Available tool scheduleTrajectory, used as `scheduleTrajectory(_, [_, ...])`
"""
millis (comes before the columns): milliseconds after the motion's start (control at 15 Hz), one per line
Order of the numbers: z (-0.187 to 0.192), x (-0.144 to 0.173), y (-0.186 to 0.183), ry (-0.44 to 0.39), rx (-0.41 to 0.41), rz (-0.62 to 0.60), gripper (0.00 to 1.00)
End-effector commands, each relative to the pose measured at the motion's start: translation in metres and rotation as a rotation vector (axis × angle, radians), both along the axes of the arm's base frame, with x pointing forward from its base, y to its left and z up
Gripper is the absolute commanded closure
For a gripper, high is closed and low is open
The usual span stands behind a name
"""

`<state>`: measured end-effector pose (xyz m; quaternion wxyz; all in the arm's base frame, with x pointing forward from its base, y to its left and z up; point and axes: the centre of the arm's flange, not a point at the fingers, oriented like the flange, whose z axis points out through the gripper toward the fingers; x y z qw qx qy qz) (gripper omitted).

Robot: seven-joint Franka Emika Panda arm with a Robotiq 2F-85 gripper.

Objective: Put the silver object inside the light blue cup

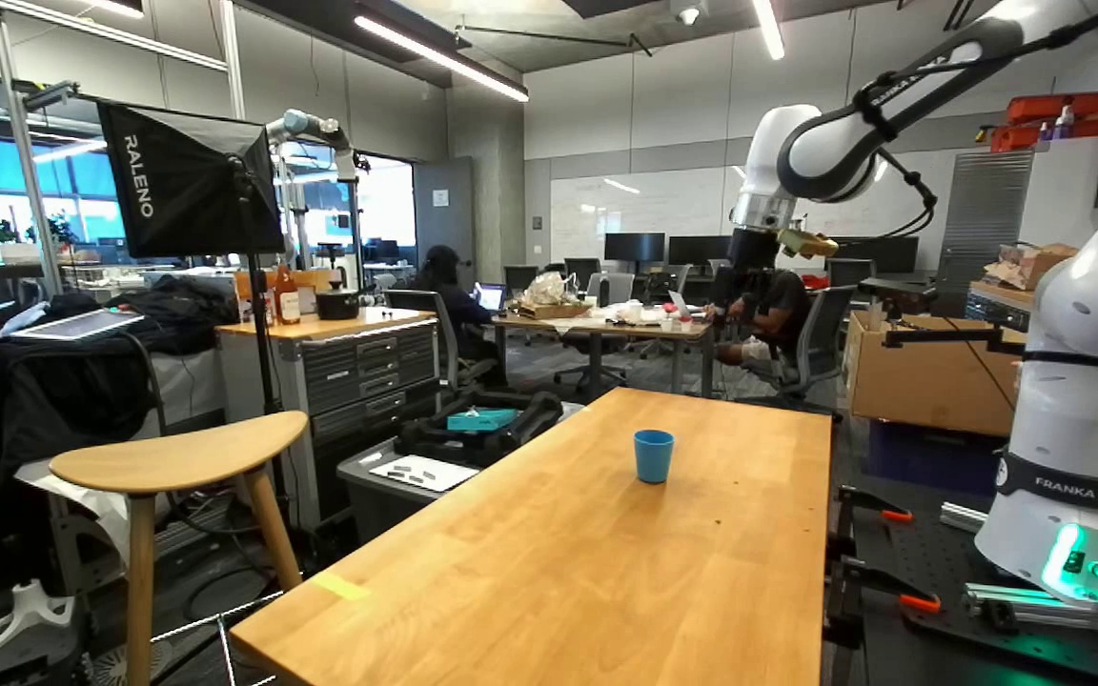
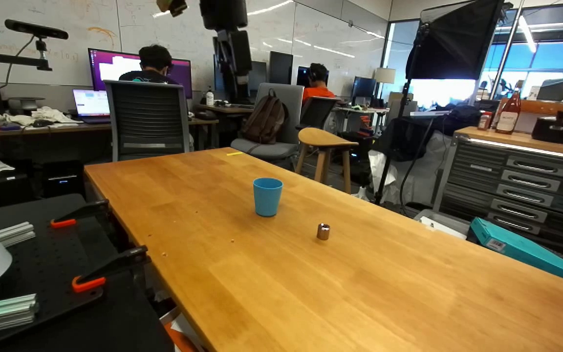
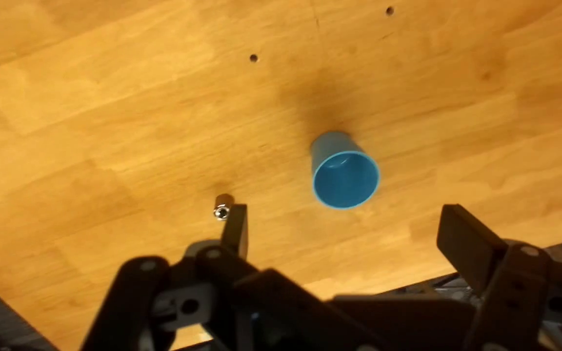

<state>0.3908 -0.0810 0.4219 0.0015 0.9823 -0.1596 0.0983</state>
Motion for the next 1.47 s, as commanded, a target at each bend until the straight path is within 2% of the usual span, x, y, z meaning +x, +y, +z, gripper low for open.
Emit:
scheduleTrajectory(0, [-0.034, 0.074, -0.046, 0.041, -0.043, -0.180, 0.00])
scheduleTrajectory(400, [-0.111, 0.139, -0.106, 0.151, -0.050, -0.396, 0.00])
scheduleTrajectory(733, [-0.180, 0.186, -0.142, 0.188, -0.074, -0.505, 0.00])
scheduleTrajectory(1067, [-0.230, 0.205, -0.147, 0.232, -0.089, -0.524, 0.00])
scheduleTrajectory(1400, [-0.245, 0.215, -0.129, 0.222, -0.063, -0.502, 0.00])
